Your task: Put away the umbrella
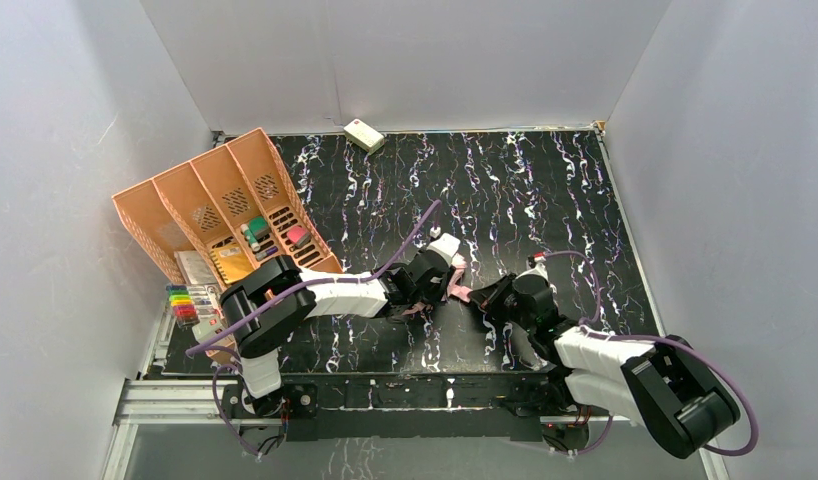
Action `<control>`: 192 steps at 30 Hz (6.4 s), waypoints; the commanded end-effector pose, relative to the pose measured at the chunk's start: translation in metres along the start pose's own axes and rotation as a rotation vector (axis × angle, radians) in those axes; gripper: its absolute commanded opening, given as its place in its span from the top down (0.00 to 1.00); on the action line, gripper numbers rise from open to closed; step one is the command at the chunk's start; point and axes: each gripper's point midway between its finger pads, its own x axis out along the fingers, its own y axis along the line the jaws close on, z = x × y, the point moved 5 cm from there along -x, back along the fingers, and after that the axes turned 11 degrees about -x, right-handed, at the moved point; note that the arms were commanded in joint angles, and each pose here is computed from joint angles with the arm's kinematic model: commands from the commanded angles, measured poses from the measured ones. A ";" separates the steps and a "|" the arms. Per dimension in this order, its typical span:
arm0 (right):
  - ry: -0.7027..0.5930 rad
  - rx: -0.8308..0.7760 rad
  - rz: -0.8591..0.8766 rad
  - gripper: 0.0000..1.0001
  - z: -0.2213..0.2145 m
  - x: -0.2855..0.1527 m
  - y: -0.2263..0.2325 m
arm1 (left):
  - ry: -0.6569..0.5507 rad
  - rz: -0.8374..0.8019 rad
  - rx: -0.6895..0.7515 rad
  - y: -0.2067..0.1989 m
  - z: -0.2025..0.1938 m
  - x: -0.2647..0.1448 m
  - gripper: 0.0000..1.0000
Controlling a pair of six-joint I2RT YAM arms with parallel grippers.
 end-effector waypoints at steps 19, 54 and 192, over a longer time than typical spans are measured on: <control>-0.180 0.004 0.392 1.00 0.054 -0.026 0.081 | 0.348 0.152 0.122 0.045 -0.097 0.001 1.00; -0.153 -0.054 0.542 1.00 0.083 0.020 0.122 | 0.347 -0.038 0.238 0.011 -0.121 -0.005 1.00; 0.144 -0.549 -0.321 0.70 0.122 0.042 0.040 | 0.031 -0.003 -0.190 0.115 0.076 -0.002 0.56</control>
